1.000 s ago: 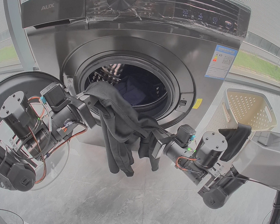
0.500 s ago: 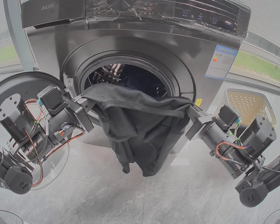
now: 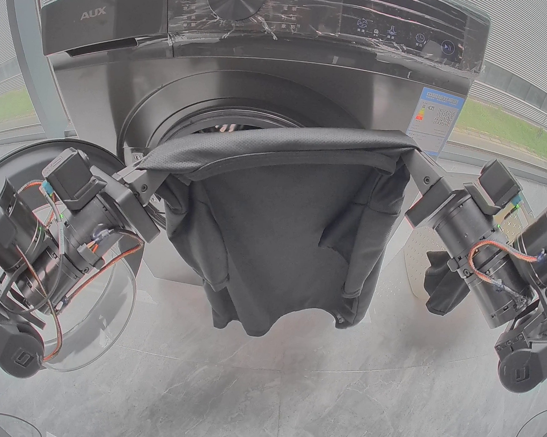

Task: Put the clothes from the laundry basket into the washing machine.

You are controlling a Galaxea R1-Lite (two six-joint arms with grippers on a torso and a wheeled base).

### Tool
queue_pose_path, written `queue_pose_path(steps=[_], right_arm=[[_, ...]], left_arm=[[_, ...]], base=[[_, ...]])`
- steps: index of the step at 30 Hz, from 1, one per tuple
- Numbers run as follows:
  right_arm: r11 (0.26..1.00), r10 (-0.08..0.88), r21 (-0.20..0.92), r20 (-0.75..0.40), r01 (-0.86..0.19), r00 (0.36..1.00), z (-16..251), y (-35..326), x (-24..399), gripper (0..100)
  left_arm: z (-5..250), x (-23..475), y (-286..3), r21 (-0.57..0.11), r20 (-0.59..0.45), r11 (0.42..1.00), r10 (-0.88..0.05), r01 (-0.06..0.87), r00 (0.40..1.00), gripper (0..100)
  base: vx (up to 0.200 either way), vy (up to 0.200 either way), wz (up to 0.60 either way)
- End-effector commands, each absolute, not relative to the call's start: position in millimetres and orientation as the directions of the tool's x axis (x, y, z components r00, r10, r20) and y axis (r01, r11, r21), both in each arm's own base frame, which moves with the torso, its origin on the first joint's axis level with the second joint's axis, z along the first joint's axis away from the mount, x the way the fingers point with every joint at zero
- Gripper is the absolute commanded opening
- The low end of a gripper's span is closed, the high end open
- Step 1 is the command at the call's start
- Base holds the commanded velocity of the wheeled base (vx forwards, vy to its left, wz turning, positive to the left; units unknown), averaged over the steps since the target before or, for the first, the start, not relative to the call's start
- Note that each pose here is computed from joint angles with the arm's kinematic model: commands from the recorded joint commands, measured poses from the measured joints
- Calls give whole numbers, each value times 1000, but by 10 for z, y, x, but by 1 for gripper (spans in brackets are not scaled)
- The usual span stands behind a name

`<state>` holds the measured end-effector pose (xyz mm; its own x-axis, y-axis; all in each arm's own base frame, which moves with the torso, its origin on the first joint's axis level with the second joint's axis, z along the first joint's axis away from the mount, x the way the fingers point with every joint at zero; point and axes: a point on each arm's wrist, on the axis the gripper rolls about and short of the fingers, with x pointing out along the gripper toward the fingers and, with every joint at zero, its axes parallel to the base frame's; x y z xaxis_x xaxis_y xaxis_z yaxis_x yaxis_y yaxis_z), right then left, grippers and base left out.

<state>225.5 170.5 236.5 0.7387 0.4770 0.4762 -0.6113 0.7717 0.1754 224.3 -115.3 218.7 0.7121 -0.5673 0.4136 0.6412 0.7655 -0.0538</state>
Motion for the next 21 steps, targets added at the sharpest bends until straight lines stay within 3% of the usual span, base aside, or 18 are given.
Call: queue_pose_path(steps=[1,16,21], right_arm=[[769,473,175,490,-615,732,2407,1694,2231,0],[771,470,176,492,-613,733,2415,1683,2225,0],[771,470,176,492,-613,733,2420,1670,2208,0]], left_arm=[[2248,2228,-1123,-50,436,771,-555,635,709,0],[2270,2245,-1126,-49,444,774,-550,632,707,0],[2174,2261,-1221,-58,410,755,-579,653,705,0]], base=[[0,0,0],[0,0,0],[0,0,0]])
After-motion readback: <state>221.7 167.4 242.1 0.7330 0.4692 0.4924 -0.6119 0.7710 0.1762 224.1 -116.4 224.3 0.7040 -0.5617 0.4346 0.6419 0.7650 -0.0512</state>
